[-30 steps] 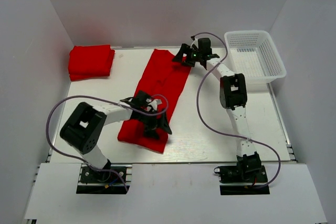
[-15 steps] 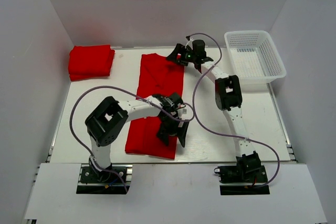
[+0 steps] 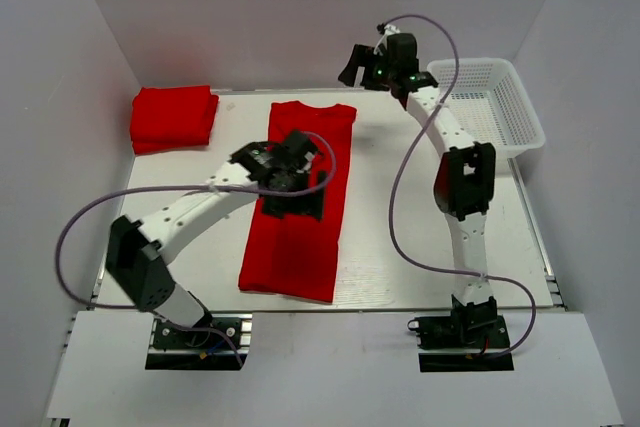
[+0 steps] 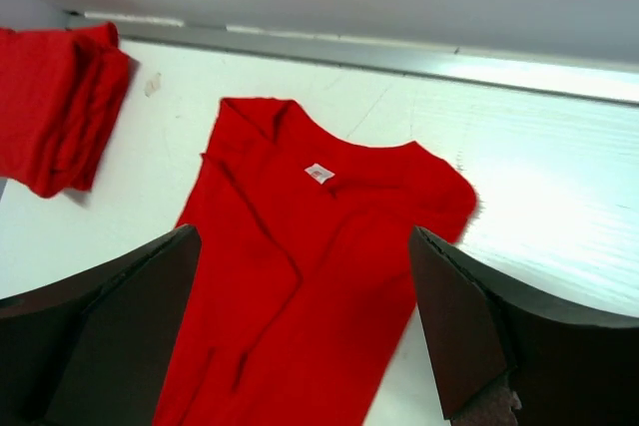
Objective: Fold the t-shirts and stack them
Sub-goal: Rotate the tshirt 90 degrees
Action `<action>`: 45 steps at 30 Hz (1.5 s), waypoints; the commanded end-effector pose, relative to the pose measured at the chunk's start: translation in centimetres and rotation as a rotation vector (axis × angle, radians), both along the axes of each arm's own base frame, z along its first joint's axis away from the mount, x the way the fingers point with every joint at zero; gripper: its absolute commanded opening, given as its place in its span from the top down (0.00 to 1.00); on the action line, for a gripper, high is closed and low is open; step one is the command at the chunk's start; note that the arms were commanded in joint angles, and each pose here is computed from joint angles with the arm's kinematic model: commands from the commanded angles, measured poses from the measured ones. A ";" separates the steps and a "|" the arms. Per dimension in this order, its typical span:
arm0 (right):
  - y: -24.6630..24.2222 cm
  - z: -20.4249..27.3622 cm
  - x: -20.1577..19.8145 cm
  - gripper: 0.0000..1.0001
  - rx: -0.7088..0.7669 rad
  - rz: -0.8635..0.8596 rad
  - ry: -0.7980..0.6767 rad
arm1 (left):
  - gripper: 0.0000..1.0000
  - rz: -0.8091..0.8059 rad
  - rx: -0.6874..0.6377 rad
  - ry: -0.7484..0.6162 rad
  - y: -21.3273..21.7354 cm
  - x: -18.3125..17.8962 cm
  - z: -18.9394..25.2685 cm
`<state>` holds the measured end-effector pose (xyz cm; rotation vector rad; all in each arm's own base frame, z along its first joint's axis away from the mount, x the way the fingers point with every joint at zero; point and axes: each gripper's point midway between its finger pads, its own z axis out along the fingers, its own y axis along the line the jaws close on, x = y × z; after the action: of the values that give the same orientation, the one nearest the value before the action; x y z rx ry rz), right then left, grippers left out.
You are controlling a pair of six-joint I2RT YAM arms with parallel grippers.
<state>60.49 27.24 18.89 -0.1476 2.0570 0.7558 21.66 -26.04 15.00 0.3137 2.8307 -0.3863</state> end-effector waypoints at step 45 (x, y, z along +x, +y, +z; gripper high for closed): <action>6.4 -20.0 -17.1 0.10 -0.632 -0.341 0.453 | 0.00 0.647 -0.075 -0.126 21.3 7.4 -4.3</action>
<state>42.62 39.57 2.79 -0.0299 2.5434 0.1723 29.21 -4.63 10.60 -0.5843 2.5933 -0.2914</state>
